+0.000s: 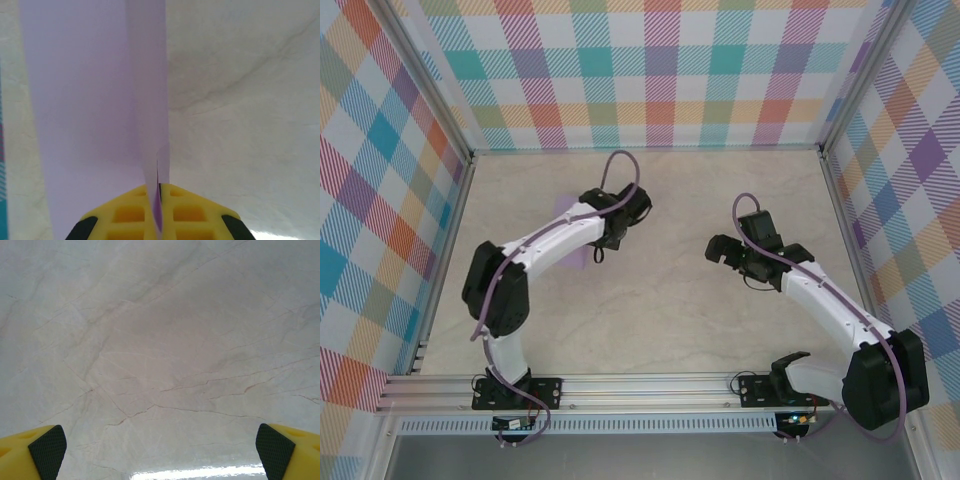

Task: Fold a paper plane with a square sheet of paper (pick it up from the middle)
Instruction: Turn over the paper at the center of the table.

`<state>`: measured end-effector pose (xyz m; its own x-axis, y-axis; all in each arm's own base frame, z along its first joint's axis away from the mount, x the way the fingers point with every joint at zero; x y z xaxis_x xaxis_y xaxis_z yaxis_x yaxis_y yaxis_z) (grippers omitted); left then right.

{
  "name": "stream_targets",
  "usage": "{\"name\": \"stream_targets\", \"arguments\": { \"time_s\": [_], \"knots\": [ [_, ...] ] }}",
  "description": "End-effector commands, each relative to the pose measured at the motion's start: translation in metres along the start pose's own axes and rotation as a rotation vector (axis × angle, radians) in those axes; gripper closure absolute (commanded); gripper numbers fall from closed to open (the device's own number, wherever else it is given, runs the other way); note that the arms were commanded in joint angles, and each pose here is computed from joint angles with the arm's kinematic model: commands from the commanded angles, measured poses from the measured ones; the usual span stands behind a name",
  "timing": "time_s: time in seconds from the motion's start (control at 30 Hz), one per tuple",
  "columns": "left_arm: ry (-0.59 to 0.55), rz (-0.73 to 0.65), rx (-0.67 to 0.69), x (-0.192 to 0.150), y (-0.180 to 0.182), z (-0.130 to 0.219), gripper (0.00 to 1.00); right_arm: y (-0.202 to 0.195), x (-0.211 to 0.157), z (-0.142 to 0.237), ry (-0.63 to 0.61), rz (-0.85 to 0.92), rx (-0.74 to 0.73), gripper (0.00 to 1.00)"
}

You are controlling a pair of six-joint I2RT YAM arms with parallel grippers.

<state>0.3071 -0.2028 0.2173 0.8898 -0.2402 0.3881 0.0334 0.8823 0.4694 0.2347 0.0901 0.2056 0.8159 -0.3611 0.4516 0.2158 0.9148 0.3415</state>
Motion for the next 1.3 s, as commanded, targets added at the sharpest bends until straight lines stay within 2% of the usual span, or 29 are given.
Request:
{"name": "stream_targets", "arguments": {
  "time_s": [0.0,0.17,0.37,0.53,0.67,0.8,0.97,1.03,1.13,1.27],
  "knots": [
    [-0.015,-0.075,0.148,-0.005,-0.023,-0.015,0.98,-0.006,-0.002,0.002,-0.006,-0.021,-0.035,0.00],
    [0.024,-0.113,0.081,-0.014,-0.075,-0.038,0.98,-0.007,-0.002,0.003,-0.004,-0.024,-0.052,0.00],
    [0.059,-0.104,-0.049,-0.024,-0.108,-0.037,0.93,-0.009,-0.003,0.003,-0.006,-0.035,-0.068,0.00],
    [0.108,-0.091,-0.180,-0.030,-0.122,-0.037,0.83,-0.008,-0.003,0.000,0.006,-0.044,-0.068,0.00],
    [0.110,-0.074,-0.243,-0.026,-0.122,-0.029,0.69,-0.007,-0.003,-0.001,0.016,-0.049,-0.064,0.00],
    [0.099,-0.035,-0.393,-0.015,-0.117,-0.002,0.56,-0.006,-0.001,0.001,0.014,-0.057,-0.059,0.00],
    [0.053,0.080,-0.756,0.005,-0.091,0.058,0.31,0.001,0.003,0.002,0.022,-0.047,-0.013,0.00],
    [0.034,0.141,-0.821,0.011,-0.073,0.067,0.24,0.007,0.005,0.000,0.040,-0.036,0.031,0.00],
    [0.034,0.270,-0.859,0.016,-0.041,0.060,0.17,0.021,0.009,-0.006,0.085,-0.017,0.149,0.03],
    [0.081,0.485,-0.806,0.009,0.006,0.019,0.09,0.052,0.012,-0.020,0.177,0.014,0.335,0.17]
  ]
}}
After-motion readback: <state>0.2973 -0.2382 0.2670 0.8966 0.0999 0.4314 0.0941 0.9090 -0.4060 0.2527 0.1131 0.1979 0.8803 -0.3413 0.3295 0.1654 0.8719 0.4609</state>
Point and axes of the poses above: each hand's point on the last joint's axis, 136 mm out from that joint toward the fingers, its own z axis back along the fingers, its own y axis along the line the jaws close on, x = y × z, the point moved 10 cm from there along z, back along the fingers
